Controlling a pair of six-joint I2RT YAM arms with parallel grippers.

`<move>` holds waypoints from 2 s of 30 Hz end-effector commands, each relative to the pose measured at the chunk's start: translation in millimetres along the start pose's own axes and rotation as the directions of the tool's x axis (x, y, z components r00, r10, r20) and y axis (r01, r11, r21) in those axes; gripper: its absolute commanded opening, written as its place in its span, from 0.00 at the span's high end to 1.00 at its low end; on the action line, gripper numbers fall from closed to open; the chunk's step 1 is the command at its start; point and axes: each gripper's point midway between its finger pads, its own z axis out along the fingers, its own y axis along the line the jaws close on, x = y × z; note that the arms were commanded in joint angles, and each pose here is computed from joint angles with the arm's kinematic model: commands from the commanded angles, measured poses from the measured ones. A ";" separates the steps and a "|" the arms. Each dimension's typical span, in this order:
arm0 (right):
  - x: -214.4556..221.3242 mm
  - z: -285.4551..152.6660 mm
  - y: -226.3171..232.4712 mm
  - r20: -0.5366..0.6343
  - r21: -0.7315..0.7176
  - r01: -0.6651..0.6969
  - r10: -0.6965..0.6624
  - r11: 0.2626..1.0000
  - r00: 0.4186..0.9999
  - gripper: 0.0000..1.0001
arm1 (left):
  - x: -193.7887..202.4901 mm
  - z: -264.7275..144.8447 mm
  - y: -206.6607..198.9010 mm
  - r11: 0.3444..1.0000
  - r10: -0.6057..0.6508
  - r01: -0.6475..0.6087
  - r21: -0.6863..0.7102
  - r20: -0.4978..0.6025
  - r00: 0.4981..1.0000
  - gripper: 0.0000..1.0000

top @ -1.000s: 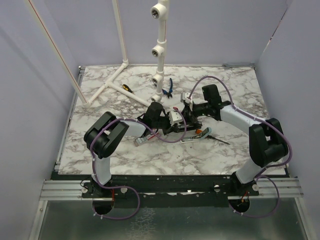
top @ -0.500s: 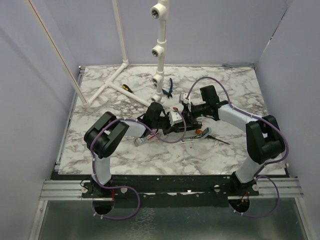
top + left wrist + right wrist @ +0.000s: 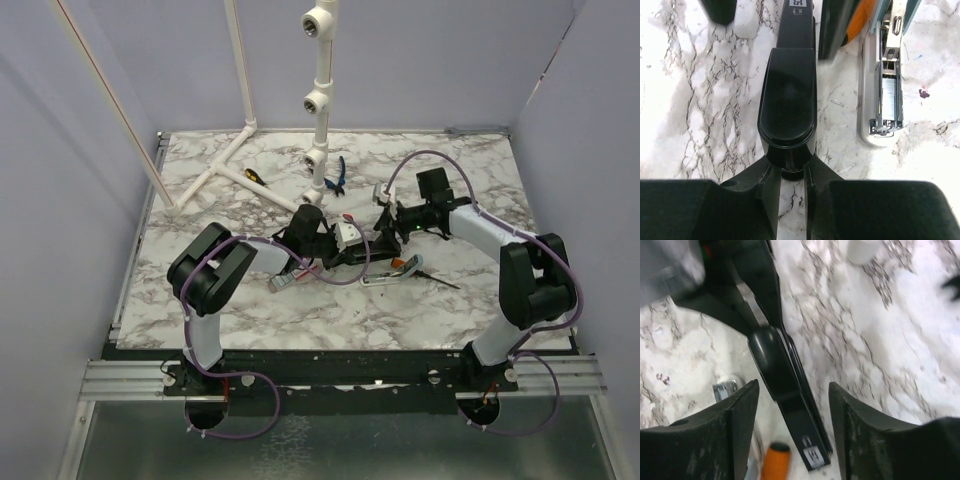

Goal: Load the staples into the stapler
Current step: Close the stapler at the center of the board, then open the stapler at the center of the board.

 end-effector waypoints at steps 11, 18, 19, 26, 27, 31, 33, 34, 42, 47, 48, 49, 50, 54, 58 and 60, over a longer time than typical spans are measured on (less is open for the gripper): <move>22.7 -20.2 -1.9 -0.118 -0.025 0.106 -0.108 0.994 0.987 0.08 | 13.8 -1.9 -6.5 0.998 -0.054 0.055 0.041 -0.014 0.998 1.00; 19.5 8.2 -6.1 -0.143 -0.044 0.144 -0.149 0.989 0.978 0.13 | 15.7 -2.0 -8.7 0.997 -0.055 0.056 0.049 -0.016 0.998 1.00; 18.0 13.1 -4.4 -0.140 -0.058 0.145 -0.152 0.988 0.978 0.15 | 15.6 -2.1 -8.8 0.997 -0.055 0.056 0.050 -0.015 0.998 1.00; 10.6 27.5 -2.8 -0.097 -0.102 0.130 -0.140 0.986 0.985 0.28 | 17.0 -2.5 -9.7 0.997 -0.054 0.054 0.050 -0.016 0.998 1.00; 10.0 28.9 -1.7 -0.093 -0.108 0.126 -0.136 0.986 0.986 0.30 | 16.7 -2.3 -9.5 0.997 -0.054 0.055 0.050 -0.015 0.998 1.00; 13.0 33.5 1.5 -0.099 -0.129 0.107 -0.120 0.986 0.988 0.44 | 17.3 -2.3 -10.0 0.997 -0.055 0.056 0.050 -0.014 0.998 1.00; 13.6 34.0 2.5 -0.101 -0.132 0.100 -0.114 0.986 0.988 0.54 | 17.8 -2.3 -10.1 0.997 -0.056 0.057 0.050 -0.014 0.998 1.00; 12.8 33.0 2.4 -0.100 -0.129 0.101 -0.114 0.987 0.988 0.59 | 18.3 -2.1 -10.4 0.997 -0.058 0.059 0.051 -0.015 0.998 1.00; -10.2 5.1 -1.7 -0.029 -0.052 0.143 -0.145 0.988 0.989 0.82 | 27.5 -5.3 -13.3 0.996 -0.071 0.073 0.048 -0.033 0.997 1.00; -8.6 -23.1 -4.8 0.019 -0.024 0.123 -0.122 0.992 0.992 0.82 | 30.7 -6.2 -14.1 0.996 -0.078 0.080 0.046 -0.038 0.996 1.00; -6.5 -28.8 -6.0 0.026 -0.016 0.116 -0.116 0.993 0.993 0.82 | 31.8 -6.4 -13.7 0.996 -0.080 0.081 0.043 -0.041 0.996 1.00; -3.9 -34.0 -6.8 0.031 -0.008 0.110 -0.110 0.994 0.993 0.82 | 32.4 -6.7 -13.2 0.996 -0.081 0.082 0.040 -0.042 0.996 1.00; 0.8 -39.0 -7.3 0.032 0.001 0.104 -0.104 0.995 0.994 0.82 | 32.6 -7.0 -12.8 0.996 -0.080 0.082 0.036 -0.044 0.996 1.00; 16.0 -61.5 -16.1 0.039 0.060 0.084 -0.087 0.995 0.995 0.82 | 32.8 -8.2 -8.9 0.997 -0.077 0.078 0.016 -0.048 0.996 1.00; 34.5 -84.6 -27.5 0.038 0.119 0.052 -0.057 0.992 0.998 0.82 | 33.9 -9.1 -7.8 0.997 -0.082 0.082 0.007 -0.052 0.995 1.00; 42.6 -94.6 -31.4 0.034 0.146 0.045 -0.051 0.988 0.998 0.82 | 35.4 -9.4 -8.2 0.996 -0.086 0.087 0.005 -0.055 0.995 1.00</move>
